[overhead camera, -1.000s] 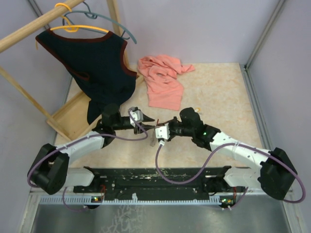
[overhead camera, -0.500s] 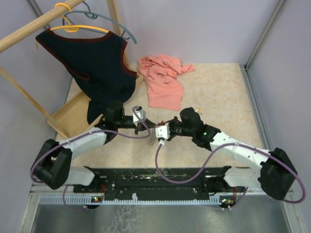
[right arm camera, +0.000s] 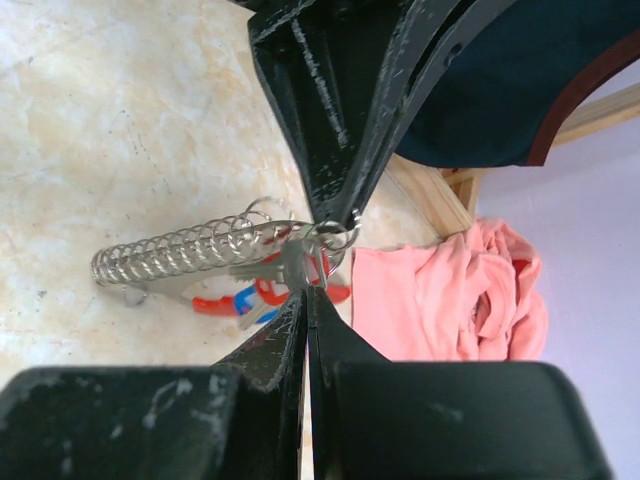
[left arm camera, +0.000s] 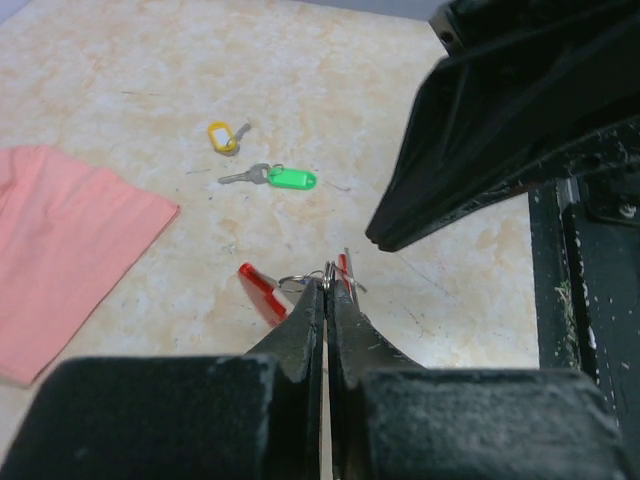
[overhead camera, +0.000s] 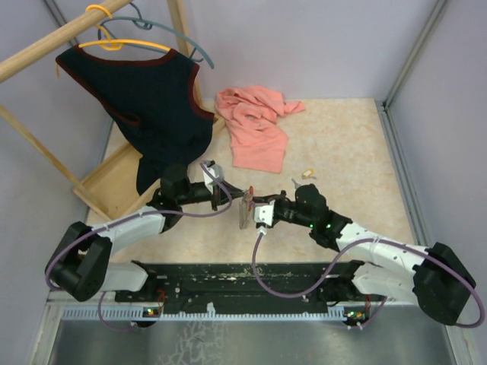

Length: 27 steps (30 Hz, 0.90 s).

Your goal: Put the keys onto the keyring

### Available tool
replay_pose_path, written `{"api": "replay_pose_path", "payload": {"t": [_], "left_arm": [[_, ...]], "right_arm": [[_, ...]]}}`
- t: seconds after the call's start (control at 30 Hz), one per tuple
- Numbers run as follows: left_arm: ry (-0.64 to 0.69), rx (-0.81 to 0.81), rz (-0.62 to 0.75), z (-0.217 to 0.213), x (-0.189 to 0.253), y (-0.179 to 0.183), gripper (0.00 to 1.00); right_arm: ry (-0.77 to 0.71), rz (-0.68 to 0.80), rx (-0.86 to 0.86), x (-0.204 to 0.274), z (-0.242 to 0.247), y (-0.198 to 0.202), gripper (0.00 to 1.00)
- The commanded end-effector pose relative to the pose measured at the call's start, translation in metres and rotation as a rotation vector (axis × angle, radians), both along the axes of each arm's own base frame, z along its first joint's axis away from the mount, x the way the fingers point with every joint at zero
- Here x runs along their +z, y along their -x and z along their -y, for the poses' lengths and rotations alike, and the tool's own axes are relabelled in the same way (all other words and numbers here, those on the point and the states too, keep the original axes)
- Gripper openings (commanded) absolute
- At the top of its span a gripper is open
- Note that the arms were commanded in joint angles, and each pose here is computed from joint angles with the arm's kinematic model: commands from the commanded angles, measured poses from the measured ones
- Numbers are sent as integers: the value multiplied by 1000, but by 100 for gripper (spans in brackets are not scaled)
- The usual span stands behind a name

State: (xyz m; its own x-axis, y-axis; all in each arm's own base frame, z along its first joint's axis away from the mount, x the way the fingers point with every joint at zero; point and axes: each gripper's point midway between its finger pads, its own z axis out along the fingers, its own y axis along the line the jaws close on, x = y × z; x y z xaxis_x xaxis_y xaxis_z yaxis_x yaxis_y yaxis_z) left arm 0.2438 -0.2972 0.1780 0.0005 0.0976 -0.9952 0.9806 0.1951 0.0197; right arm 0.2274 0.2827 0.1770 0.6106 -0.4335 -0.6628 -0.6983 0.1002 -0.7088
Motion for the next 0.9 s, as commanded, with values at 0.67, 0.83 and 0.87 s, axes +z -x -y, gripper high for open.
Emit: {"api": "replay_pose_path", "payload": {"t": [0.67, 0.83, 0.87], "left_arm": [[216, 213, -48, -7, 35, -16, 0], [210, 238, -61, -9, 31, -19, 0], [211, 242, -61, -9, 31, -19, 0]], "right_arm": [[-329, 31, -43, 53, -14, -7, 19], [-373, 19, -49, 55, -21, -14, 22], [-378, 12, -47, 54, -23, -14, 22]]}}
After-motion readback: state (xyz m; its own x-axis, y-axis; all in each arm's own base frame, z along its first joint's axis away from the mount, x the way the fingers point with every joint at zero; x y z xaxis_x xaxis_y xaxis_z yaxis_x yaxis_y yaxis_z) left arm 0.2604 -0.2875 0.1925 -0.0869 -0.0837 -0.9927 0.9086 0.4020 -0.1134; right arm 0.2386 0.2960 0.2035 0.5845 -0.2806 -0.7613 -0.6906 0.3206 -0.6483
